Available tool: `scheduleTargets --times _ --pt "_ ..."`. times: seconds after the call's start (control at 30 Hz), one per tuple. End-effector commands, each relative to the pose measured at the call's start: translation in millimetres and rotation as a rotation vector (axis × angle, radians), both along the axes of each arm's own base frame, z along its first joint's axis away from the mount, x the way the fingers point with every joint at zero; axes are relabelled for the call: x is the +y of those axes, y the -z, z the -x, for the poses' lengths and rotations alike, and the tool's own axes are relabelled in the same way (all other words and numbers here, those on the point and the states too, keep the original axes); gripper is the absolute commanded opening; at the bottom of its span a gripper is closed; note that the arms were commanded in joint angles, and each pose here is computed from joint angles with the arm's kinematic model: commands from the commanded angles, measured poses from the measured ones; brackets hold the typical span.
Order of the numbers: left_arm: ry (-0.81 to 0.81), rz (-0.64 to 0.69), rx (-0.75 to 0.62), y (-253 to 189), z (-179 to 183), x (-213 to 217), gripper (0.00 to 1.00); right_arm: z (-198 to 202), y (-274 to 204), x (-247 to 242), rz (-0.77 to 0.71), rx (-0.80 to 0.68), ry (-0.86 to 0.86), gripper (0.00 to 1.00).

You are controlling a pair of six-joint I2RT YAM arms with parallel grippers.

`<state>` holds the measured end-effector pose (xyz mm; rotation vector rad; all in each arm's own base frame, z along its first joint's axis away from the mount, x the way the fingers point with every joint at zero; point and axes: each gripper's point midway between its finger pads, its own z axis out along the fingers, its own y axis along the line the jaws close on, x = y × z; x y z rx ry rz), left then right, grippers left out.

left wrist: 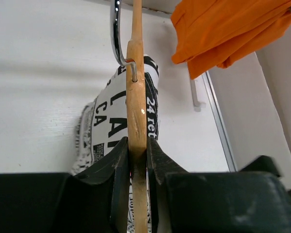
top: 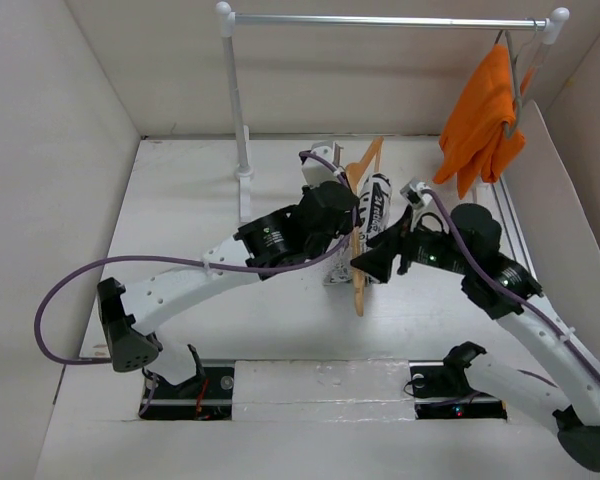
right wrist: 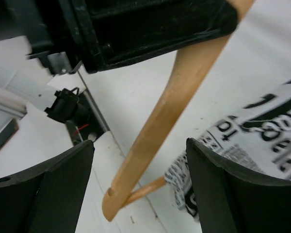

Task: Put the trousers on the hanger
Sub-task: Place the hanger at the clothesline.

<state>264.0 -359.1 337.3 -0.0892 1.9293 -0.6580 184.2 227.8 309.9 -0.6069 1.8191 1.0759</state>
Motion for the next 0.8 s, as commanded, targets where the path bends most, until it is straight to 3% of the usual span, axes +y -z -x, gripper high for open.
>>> scheduleTargets --times 0.0,0.1,0.2,0.33,0.4,0.5,0.6,0.63,0.73,0.77 --pt "-0.007 0.108 -0.083 -54.2 -3.6 -2.6 0.00 -12.4 -30.6 22.6 -0.098 -0.021 0.032 0.82" --pt "0.019 0.126 -0.092 -64.4 1.3 -7.0 0.00 -20.3 -17.5 31.8 -0.080 0.027 0.047 0.79" --pt "0.027 0.136 -0.112 -76.8 4.4 -7.3 0.00 -25.0 -20.6 42.5 -0.138 0.023 0.052 0.60" --pt "0.039 0.148 -0.126 -87.0 9.3 -7.2 0.00 -27.6 -31.5 45.5 -0.210 0.017 0.075 0.09" --pt "0.047 0.155 -0.142 -96.0 10.4 -5.4 0.00 -27.4 -47.4 46.5 -0.275 0.001 0.076 0.00" --pt "0.061 0.161 -0.161 -103.7 11.9 -4.9 0.00 -27.6 -61.0 45.0 -0.309 -0.012 0.085 0.00" --pt "0.079 0.194 -0.207 -122.5 16.4 2.1 0.39 -34.7 -84.3 40.3 -0.341 -0.046 0.092 0.00" --pt "0.078 0.216 -0.231 -132.4 17.2 5.4 0.57 -41.5 -91.5 35.7 -0.353 -0.064 0.108 0.00" --pt "0.088 0.247 -0.293 -163.0 25.1 23.4 0.79 -53.8 -114.3 32.2 -0.369 -0.100 0.104 0.00" --pt "0.072 0.278 -0.315 -181.5 26.0 37.3 0.82 -68.7 -113.7 27.6 -0.356 -0.102 0.124 0.00"
